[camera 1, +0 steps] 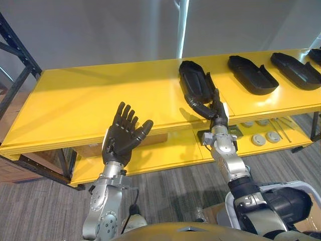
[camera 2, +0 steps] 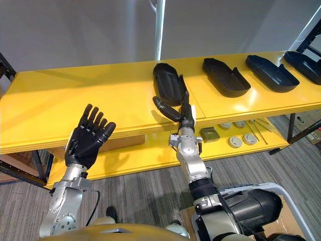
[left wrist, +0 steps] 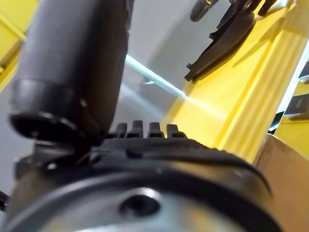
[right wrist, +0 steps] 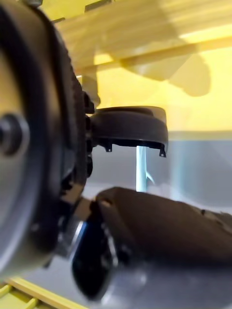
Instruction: Walk over and take three plastic housings, then place them on the shelf
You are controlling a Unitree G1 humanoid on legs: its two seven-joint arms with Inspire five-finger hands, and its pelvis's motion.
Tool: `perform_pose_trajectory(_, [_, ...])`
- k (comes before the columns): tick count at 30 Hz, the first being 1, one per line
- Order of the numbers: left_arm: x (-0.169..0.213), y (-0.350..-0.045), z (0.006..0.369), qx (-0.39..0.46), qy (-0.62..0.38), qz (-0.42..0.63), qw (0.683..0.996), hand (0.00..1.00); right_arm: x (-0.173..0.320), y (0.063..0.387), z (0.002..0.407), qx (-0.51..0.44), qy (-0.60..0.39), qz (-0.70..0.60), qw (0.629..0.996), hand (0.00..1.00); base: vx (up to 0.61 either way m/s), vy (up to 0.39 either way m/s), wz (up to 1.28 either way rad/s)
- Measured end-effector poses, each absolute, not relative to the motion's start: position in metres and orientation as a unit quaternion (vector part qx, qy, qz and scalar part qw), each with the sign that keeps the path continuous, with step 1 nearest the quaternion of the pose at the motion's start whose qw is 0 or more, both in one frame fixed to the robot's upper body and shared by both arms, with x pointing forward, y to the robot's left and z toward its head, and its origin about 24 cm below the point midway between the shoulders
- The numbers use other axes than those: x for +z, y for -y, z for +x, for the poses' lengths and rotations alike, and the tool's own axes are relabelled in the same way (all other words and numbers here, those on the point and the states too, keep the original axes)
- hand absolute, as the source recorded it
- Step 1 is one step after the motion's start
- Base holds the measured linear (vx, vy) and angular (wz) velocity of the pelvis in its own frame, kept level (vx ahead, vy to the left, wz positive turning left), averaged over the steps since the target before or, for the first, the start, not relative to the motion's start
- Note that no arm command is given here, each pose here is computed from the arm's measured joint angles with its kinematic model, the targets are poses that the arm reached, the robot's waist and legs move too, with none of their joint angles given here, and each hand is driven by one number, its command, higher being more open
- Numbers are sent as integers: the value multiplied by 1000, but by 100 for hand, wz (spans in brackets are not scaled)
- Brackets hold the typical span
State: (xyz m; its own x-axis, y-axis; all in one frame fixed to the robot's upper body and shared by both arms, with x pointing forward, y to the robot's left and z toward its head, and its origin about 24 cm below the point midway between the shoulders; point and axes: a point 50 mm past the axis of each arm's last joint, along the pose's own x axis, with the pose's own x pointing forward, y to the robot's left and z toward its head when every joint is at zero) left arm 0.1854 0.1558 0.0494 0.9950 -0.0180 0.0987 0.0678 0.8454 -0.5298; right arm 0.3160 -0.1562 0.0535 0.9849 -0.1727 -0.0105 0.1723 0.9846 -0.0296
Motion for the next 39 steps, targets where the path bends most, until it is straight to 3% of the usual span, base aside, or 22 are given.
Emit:
perform_pose_trajectory(15, [54, -156, 191, -27, 58, -275, 959, 100, 65, 154, 318, -85, 15, -10, 996, 100, 9, 2, 1])
perform_pose_trajectory(25, [76, -161, 188, -47, 117, -270, 955, 100, 92, 162, 235, -59, 122, 7, 991, 100, 35, 5, -18])
perform_pose_trajectory(32, [96, -149, 185, -122, 179, -265, 940, 100, 67, 203, 194, -152, 69, -1, 986, 100, 48, 19, -49])
perform_pose_trajectory(39, [104, -109, 198, -223, 169, -271, 921, 100, 57, 245, 146, -293, 38, 16, 955, 100, 26, 52, -119])
